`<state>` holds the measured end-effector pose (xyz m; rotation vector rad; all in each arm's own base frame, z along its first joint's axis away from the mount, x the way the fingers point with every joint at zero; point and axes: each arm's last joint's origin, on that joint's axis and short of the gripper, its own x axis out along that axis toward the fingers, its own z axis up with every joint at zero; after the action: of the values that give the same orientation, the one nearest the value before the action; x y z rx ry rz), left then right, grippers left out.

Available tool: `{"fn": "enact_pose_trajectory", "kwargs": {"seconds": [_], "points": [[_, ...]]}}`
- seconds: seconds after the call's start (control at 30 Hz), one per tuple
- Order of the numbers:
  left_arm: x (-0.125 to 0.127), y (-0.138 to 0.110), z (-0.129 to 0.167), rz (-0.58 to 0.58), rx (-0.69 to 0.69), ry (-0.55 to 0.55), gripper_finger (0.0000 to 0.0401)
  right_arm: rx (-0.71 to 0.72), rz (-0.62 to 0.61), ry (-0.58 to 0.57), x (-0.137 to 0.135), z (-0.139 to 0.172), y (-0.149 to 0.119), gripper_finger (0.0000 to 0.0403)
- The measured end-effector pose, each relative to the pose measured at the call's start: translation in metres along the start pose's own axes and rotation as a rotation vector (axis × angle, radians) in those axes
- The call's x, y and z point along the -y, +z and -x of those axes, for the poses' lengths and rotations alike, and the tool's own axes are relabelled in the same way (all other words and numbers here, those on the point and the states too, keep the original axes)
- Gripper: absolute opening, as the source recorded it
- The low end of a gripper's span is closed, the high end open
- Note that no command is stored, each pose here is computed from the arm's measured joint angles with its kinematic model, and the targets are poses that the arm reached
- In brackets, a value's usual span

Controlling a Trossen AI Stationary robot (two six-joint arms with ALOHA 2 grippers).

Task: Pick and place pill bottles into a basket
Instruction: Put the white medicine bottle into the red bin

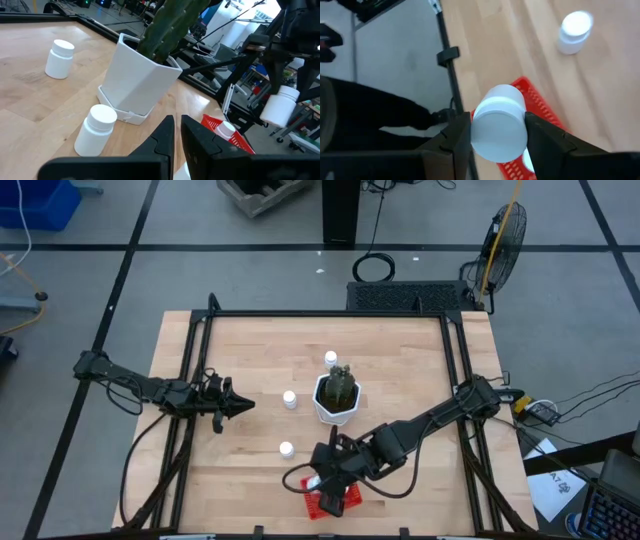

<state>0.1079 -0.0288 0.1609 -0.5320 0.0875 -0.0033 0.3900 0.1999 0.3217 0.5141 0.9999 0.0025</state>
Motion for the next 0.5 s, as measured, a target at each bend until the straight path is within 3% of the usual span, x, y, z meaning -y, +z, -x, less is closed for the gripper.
{"fn": "enact_pose_trajectory", "kwargs": {"seconds": [0.5], "points": [[0.0, -0.001, 0.0, -0.002, -0.005, 0.005, 0.0037, -0.216, -0.013, -0.028, 0.018, -0.056, -0.006, 0.0147]]}}
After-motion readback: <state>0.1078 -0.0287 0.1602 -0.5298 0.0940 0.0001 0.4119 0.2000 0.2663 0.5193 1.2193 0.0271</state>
